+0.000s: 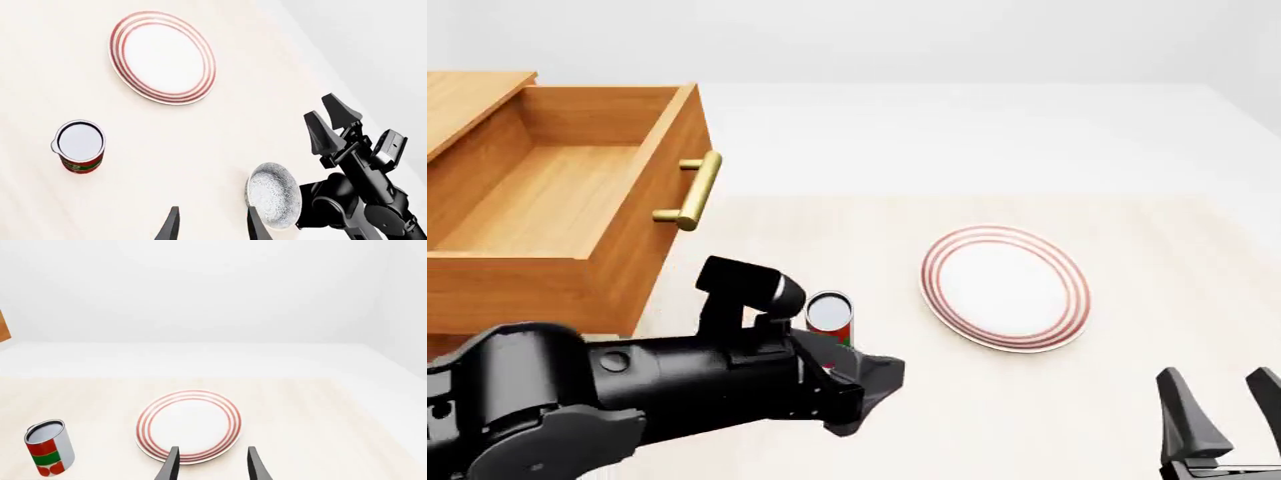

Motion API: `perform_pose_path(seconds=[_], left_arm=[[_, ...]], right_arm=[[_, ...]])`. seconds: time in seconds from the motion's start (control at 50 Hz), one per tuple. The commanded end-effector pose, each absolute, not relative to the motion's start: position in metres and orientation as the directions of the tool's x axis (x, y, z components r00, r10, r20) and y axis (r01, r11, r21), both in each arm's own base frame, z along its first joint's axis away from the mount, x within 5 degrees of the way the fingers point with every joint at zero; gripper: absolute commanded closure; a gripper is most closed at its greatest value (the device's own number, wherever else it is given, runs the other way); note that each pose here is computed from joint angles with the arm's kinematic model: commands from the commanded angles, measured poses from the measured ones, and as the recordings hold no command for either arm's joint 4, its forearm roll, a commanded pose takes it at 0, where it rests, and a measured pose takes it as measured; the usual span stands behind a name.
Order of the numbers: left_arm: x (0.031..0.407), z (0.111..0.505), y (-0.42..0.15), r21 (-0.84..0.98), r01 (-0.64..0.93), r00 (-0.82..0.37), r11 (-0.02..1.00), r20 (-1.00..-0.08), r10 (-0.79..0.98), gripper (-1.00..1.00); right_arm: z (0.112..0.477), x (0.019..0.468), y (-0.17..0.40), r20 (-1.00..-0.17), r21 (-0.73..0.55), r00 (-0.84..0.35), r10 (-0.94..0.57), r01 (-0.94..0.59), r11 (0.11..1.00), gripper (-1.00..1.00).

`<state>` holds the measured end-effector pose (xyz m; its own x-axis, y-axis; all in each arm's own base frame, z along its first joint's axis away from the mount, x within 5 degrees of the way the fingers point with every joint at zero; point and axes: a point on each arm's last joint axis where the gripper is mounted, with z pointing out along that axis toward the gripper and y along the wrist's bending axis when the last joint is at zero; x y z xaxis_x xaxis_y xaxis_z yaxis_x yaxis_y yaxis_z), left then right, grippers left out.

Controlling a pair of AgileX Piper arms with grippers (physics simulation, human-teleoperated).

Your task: Put the bowl in the top drawer of the cabinet.

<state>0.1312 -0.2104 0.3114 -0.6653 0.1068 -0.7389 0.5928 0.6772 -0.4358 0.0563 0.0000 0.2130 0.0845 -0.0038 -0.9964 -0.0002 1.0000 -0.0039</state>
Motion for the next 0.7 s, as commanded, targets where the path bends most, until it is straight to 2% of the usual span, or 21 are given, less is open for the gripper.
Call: perform_pose_path(seconds=[0.02,0.7], left_arm=[[0.146,0.297,-0.234,-0.430,0.563,-0.703,0.706,-0.698,0.137,-1.00],[0.154,0.271,-0.254,-0.427,0.530,-0.747,0.732,-0.644,0.166,-1.00]], right_arm=[[0.213,0.056,0.000,-0.996,-0.004,0.084,-0.004,0.000,1.000,-1.00],[0.213,0.056,0.000,-0.996,-0.004,0.085,-0.004,0.000,1.000,-1.00]])
